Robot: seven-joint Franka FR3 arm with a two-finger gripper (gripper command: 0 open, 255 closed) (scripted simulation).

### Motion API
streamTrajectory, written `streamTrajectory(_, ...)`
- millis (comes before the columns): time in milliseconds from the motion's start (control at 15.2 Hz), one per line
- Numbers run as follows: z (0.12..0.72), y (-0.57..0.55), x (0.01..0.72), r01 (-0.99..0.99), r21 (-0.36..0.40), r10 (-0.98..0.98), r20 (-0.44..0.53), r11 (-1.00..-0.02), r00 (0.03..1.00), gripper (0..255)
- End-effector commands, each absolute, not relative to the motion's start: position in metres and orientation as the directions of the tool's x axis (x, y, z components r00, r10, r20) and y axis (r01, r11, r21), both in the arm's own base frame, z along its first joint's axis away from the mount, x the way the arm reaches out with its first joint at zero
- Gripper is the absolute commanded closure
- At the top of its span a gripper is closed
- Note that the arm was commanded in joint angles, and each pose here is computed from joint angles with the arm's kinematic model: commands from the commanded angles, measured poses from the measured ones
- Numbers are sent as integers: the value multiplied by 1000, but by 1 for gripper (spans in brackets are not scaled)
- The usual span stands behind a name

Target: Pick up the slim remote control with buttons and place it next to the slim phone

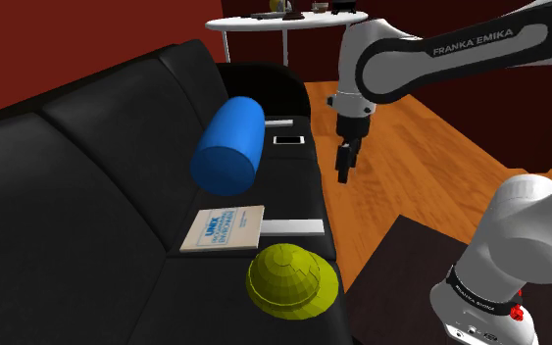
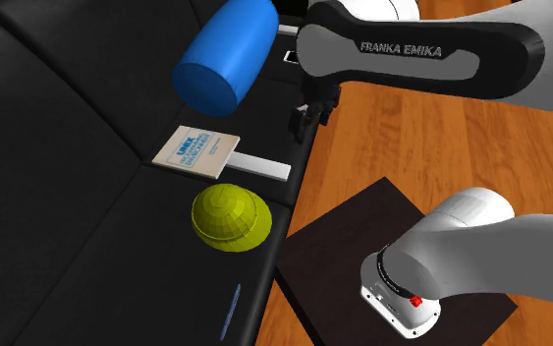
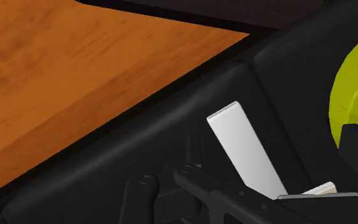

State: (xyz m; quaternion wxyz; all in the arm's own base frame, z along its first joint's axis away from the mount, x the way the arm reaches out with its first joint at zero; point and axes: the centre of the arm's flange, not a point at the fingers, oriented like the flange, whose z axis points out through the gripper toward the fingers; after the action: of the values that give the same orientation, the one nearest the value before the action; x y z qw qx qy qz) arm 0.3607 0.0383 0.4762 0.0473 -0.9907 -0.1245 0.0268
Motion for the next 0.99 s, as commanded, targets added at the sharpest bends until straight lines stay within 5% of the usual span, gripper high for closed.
streamTrajectory(0, 457, 51, 376, 279, -86, 283, -37, -956, 958, 0)
streamTrajectory(924, 318, 143, 464, 501, 11, 500, -33, -866, 865, 0)
